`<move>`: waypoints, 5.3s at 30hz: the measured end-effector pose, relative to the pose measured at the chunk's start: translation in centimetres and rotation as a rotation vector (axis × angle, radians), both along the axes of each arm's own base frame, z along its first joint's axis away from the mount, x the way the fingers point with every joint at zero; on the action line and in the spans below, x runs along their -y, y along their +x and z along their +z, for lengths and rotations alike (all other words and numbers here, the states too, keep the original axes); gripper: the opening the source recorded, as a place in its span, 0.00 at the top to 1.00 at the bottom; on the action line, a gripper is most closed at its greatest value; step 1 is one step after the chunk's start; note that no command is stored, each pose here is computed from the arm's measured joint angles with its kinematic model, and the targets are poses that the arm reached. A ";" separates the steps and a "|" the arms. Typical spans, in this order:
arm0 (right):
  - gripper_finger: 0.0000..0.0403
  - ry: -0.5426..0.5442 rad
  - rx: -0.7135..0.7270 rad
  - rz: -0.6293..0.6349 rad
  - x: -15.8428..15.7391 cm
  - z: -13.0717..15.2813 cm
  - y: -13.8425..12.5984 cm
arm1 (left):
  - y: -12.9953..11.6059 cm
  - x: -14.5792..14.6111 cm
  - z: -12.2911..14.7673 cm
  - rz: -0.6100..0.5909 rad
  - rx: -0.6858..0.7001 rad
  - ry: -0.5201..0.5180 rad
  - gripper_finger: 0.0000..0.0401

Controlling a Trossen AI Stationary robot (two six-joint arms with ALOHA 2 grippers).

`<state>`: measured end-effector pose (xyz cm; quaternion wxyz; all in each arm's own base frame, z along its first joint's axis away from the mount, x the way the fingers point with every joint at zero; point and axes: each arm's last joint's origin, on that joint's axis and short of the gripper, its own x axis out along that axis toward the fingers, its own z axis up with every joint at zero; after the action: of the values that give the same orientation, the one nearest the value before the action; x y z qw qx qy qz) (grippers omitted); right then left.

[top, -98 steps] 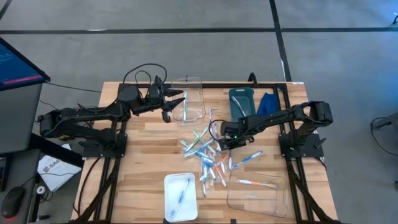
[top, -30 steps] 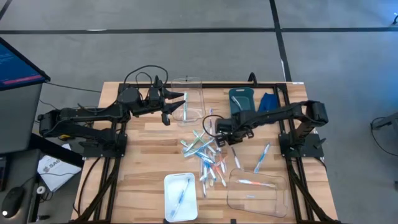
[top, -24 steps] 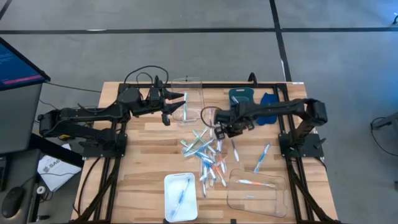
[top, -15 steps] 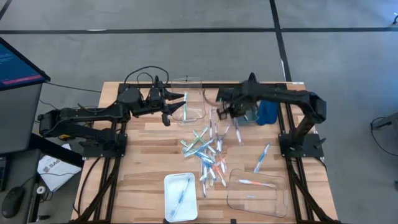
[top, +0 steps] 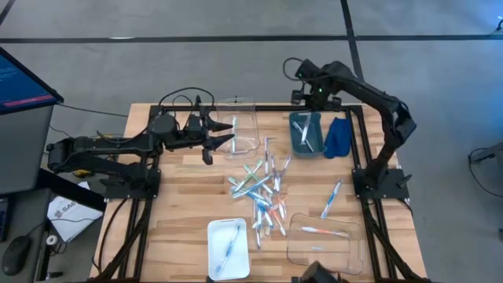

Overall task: Pick & Place Toothbrushes
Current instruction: Put the purple toothbrush into the green bin

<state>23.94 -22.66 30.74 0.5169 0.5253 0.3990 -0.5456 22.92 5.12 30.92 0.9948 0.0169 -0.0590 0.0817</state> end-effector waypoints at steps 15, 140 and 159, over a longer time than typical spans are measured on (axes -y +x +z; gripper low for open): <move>1.00 0.205 -0.070 -0.076 3.3 -6.8 1.5 | -0.8 0.9 0.3 -0.031 -0.032 -0.006 0.66; 1.00 0.156 -0.013 -0.083 0.3 -9.5 -2.4 | -0.8 1.1 0.2 -0.038 -0.036 -0.014 0.66; 1.00 0.156 -0.013 -0.068 0.3 -9.5 -2.4 | -0.8 1.1 0.2 -0.038 -0.036 -0.014 0.66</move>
<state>21.55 -22.93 21.23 0.4532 0.5735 0.4255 -0.5335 22.14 4.07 31.13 0.9971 0.0103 -0.0408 0.0628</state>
